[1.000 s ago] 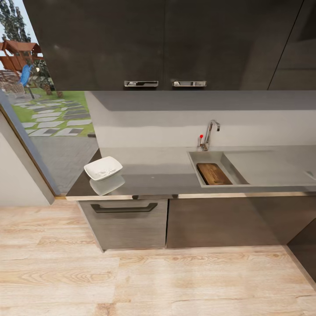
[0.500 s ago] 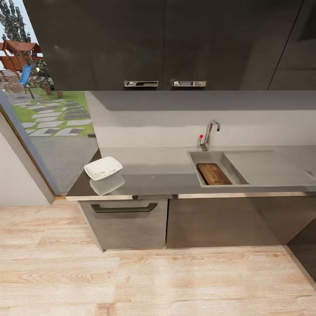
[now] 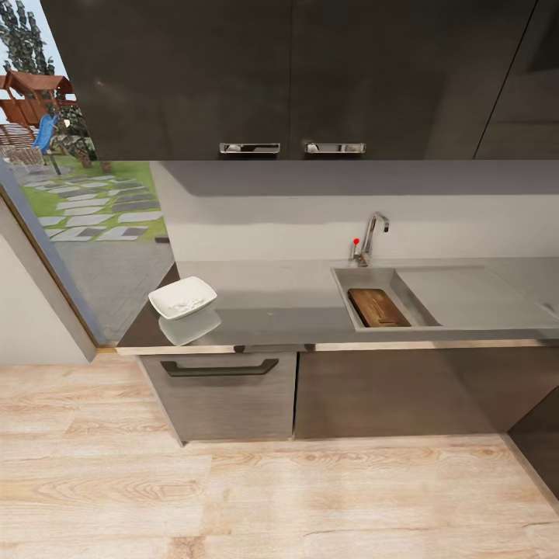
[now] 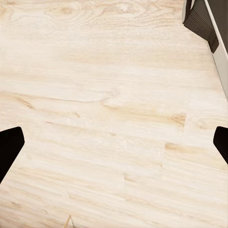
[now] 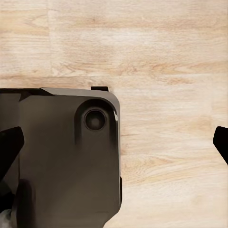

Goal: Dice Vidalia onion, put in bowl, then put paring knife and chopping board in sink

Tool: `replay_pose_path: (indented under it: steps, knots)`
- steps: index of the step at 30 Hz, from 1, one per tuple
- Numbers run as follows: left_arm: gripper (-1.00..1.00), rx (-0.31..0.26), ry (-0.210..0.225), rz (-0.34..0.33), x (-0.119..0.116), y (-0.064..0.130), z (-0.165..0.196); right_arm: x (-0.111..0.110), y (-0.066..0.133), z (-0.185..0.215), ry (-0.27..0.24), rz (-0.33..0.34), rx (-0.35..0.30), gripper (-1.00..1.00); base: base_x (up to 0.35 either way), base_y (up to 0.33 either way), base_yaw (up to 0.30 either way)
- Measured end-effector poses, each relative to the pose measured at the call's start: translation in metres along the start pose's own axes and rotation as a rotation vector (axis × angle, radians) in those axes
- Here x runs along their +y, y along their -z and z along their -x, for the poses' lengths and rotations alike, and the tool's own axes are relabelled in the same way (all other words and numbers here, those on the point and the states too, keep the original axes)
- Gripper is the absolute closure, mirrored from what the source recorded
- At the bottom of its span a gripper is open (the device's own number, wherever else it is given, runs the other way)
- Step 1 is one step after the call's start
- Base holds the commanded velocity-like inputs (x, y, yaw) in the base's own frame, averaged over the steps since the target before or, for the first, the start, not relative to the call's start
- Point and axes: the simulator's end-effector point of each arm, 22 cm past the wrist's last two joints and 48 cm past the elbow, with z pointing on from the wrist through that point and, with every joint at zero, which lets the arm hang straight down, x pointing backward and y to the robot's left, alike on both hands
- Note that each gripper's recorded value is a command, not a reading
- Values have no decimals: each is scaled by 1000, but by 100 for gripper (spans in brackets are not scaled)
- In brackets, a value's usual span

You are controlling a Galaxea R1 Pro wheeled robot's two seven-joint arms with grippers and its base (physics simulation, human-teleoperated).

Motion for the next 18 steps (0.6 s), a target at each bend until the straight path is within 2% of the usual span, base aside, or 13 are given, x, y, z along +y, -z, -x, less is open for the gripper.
replay_pose_path:
  steps: [18]
  knots:
    - [-100, 0, 0, 0, 0, 0, 0, 0, 0, 0, 0, 0, 0, -100, 0, 0, 0]
